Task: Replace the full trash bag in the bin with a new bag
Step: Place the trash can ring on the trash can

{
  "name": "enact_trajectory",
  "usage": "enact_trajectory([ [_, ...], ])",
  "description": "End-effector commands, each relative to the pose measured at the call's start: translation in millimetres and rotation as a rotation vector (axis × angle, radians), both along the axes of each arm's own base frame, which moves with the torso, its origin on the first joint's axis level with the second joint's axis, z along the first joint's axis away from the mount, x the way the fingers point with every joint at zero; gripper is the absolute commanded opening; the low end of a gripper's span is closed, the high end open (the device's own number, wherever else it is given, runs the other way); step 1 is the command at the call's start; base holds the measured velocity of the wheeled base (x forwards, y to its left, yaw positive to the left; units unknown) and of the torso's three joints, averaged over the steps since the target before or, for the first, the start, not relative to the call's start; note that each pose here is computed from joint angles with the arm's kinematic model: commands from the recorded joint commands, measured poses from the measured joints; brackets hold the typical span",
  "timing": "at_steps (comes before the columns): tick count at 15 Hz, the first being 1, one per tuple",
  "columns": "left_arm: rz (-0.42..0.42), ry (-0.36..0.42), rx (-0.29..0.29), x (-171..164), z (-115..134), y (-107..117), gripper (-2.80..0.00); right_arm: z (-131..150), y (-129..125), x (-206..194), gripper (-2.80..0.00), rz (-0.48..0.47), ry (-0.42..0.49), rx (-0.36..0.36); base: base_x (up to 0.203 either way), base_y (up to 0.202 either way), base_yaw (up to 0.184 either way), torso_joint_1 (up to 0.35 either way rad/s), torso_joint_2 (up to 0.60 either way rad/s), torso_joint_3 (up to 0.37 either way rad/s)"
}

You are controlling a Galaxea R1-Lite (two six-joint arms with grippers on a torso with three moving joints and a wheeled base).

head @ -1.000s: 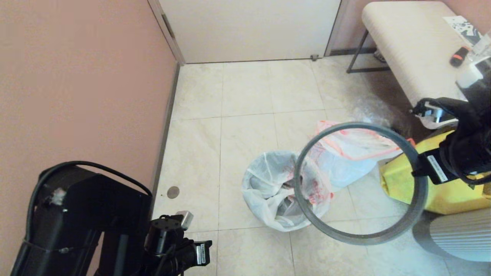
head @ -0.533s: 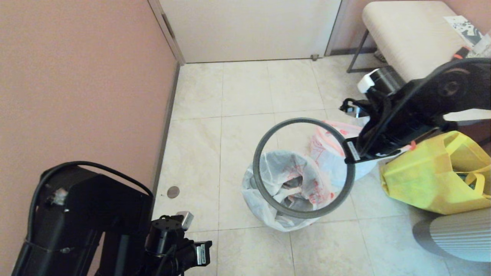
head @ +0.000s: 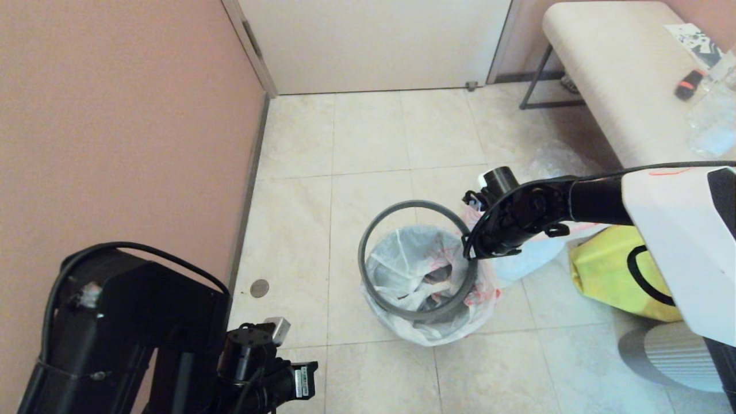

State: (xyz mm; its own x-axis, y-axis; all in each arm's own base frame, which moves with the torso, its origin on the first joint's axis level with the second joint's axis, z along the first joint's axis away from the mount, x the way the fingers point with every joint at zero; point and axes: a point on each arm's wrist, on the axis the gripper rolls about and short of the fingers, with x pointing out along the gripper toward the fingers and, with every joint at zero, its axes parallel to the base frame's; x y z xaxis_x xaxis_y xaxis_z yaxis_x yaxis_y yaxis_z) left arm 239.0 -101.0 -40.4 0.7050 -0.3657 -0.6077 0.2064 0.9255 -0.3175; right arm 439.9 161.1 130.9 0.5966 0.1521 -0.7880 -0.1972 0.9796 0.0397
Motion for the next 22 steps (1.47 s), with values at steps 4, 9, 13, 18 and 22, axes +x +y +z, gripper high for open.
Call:
enact_trajectory([
  [4, 0.001, -0.005, -0.004, 0, 0, 0, -2.80, -1, -9, -6, -2.80, -0.026, 0.068, -0.031, 0.000, 0.000, 0.000, 0.000, 0.00, 0.000],
  [9, 0.001, -0.005, -0.004, 0, 0, 0, -2.80, 36, -1, -33, -2.80, -0.068, 0.068, -0.025, 0.000, 0.000, 0.000, 0.000, 0.00, 0.000],
  [13, 0.002, -0.007, -0.005, 1, 1, 0, -2.80, 20, 3, -33, -2.80, -0.088, 0.112, -0.097, 0.000, 0.000, 0.000, 0.000, 0.00, 0.000],
  [18, 0.002, -0.008, -0.005, 1, 1, 0, -2.80, -15, 10, -24, -2.80, -0.128, 0.178, -0.113, 0.000, 0.000, 0.000, 0.000, 0.00, 0.000],
  [22, 0.002, -0.008, -0.005, 1, 1, 0, -2.80, -24, 9, -20, -2.80, -0.159, 0.164, -0.157, 0.000, 0.000, 0.000, 0.000, 0.00, 0.000],
])
